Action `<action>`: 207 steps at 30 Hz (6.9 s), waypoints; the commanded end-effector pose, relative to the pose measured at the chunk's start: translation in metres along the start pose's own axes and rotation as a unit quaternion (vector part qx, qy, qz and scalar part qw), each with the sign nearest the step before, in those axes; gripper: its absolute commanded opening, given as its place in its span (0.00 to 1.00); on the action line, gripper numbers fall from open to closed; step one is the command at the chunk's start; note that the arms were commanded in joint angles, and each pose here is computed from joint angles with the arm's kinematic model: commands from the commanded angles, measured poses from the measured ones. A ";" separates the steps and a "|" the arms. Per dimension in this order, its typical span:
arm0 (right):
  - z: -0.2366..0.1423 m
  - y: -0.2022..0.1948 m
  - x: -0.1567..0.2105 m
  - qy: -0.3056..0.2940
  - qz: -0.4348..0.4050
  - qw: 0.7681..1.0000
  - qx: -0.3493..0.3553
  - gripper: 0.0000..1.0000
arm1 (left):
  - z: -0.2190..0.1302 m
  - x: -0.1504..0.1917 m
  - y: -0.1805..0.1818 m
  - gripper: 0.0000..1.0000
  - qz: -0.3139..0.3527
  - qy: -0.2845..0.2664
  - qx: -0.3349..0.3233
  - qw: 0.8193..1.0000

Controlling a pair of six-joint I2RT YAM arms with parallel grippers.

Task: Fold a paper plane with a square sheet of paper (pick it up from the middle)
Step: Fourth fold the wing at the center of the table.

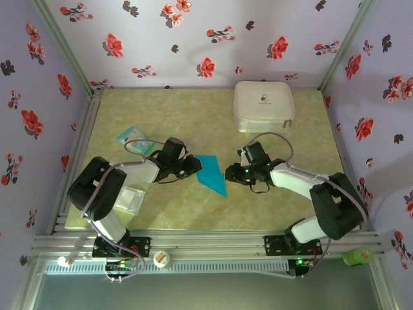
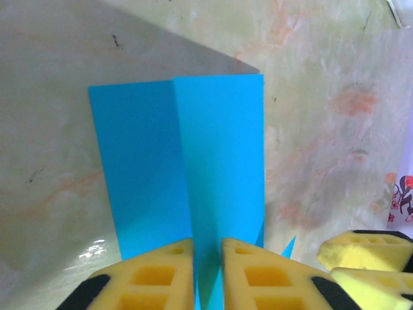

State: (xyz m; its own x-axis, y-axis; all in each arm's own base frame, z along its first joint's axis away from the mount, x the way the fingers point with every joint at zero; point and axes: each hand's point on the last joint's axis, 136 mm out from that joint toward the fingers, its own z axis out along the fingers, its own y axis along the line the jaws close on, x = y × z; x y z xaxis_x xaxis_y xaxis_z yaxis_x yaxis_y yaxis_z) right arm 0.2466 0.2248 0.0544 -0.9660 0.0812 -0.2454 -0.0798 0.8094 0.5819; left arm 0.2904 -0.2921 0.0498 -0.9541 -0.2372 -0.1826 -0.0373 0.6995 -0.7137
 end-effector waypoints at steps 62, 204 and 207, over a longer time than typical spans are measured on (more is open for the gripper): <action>0.043 0.027 0.026 -0.219 -0.509 0.807 0.204 0.14 | -0.008 -0.006 -0.015 0.20 -0.031 -0.032 0.011 0.999; 0.057 0.027 0.019 -0.080 -0.035 0.988 -0.130 0.00 | 0.014 0.012 0.044 0.00 -0.073 -0.039 -0.071 0.994; 0.056 0.029 0.018 -0.080 -0.036 0.988 -0.131 0.00 | 0.013 0.013 0.043 0.00 -0.073 -0.043 -0.073 0.994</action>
State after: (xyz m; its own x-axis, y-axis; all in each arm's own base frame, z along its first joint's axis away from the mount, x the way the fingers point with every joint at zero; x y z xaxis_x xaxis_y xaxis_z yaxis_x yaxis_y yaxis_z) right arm 0.2426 0.2874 0.0250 -0.8992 0.1311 -0.4175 -0.2497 0.6298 0.7355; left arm 0.2920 -0.2842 0.0190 -0.9112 -0.3798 -0.1597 -0.1795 0.7149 -0.6758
